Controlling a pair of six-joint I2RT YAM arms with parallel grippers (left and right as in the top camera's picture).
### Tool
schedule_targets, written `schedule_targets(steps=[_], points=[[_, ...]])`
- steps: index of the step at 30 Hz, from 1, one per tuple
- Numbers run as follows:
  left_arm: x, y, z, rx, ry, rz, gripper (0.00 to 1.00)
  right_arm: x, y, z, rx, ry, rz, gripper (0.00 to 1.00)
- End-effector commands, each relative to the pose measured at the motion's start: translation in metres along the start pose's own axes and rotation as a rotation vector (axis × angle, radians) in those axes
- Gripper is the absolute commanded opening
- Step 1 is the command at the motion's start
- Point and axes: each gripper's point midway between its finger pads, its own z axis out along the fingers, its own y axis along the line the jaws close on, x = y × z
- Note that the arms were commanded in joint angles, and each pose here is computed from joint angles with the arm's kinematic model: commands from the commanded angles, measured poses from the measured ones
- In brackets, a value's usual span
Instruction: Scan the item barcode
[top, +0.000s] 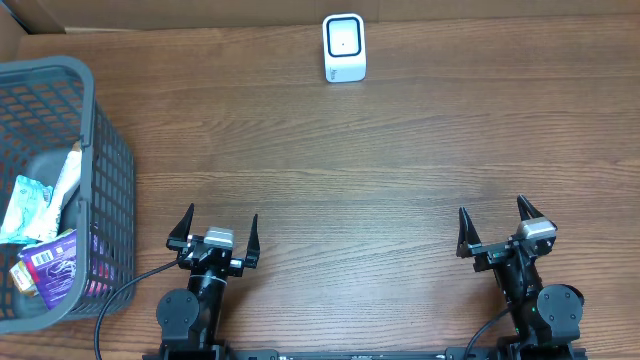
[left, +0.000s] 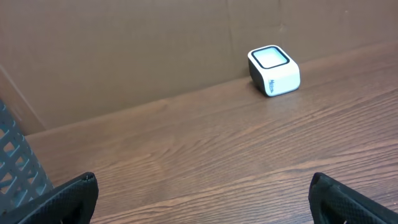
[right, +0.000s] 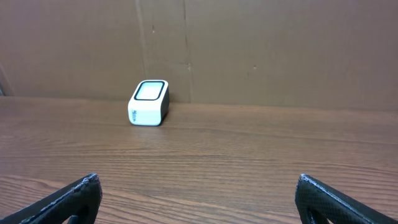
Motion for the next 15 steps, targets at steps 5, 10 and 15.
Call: schedule_targets(steps=[5, 10, 15], points=[[0.0000, 0.0030, -0.0003, -0.017, -0.004, -0.010, 0.99, 0.0012, 0.0018, 0.0000, -0.008, -0.006, 0.002, 1.00], [-0.0012, -0.0042, -0.0004, 0.026, -0.010, -0.073, 1.00, 0.0012, 0.0018, 0.0000, -0.008, -0.006, 0.002, 1.00], [-0.0035, -0.0025, -0.0004, 0.017, -0.019, -0.138, 1.00, -0.0009, 0.0025, 0.0000, -0.012, -0.015, 0.001, 1.00]])
